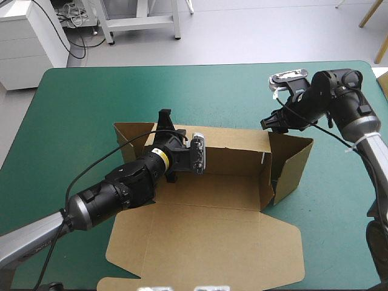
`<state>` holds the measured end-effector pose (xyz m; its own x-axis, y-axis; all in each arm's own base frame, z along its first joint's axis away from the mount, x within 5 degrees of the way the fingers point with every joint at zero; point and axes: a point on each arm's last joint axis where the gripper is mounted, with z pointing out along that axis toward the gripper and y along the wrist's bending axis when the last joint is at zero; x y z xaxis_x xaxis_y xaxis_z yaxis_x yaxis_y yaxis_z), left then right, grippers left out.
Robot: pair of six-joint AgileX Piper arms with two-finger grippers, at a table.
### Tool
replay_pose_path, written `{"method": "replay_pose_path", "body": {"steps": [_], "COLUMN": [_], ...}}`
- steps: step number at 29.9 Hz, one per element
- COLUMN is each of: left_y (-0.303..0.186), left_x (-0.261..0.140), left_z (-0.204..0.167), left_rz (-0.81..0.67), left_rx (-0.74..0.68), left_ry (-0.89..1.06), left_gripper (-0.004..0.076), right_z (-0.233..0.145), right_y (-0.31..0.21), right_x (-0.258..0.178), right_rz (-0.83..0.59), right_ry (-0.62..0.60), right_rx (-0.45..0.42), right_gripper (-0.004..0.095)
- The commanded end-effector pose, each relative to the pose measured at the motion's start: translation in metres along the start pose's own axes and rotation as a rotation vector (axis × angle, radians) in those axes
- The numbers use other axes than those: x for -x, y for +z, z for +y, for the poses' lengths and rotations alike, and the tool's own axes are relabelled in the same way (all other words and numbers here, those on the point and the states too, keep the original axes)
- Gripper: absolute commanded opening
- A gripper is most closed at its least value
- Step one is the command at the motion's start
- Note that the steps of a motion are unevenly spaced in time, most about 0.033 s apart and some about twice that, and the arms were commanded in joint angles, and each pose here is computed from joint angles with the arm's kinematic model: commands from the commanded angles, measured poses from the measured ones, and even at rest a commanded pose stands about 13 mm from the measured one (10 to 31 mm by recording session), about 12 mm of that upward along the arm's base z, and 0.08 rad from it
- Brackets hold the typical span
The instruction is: Fold the box
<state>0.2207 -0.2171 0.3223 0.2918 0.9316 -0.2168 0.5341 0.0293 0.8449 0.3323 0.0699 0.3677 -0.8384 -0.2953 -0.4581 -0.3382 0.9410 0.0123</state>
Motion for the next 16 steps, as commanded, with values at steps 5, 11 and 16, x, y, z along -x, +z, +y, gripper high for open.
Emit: {"method": "replay_pose_path", "body": {"steps": [5,11,16], "left_y": [-0.011,-0.011,-0.011], "left_x": [0.004,0.004,0.004], "left_z": [0.008,0.008,0.008], "left_rz": [-0.033,-0.033,-0.034], "left_rx": [0.027,0.026,0.025], "left_ry": [-0.043,-0.044,-0.046], "left_gripper": [-0.0008,-0.0008,-0.0008], "right_z": [0.001,0.006,0.012], "right_y": [-0.02,-0.025,-0.033], "right_x": [-0.007,-0.028,-0.044], "right_rz": [-0.065,-0.042,-0.048], "right_ry": [-0.001,0.004,0.018], "right_rx": [0.0,0.011,0.044], "right_gripper": [0.0511,0.051,0.0511]}}
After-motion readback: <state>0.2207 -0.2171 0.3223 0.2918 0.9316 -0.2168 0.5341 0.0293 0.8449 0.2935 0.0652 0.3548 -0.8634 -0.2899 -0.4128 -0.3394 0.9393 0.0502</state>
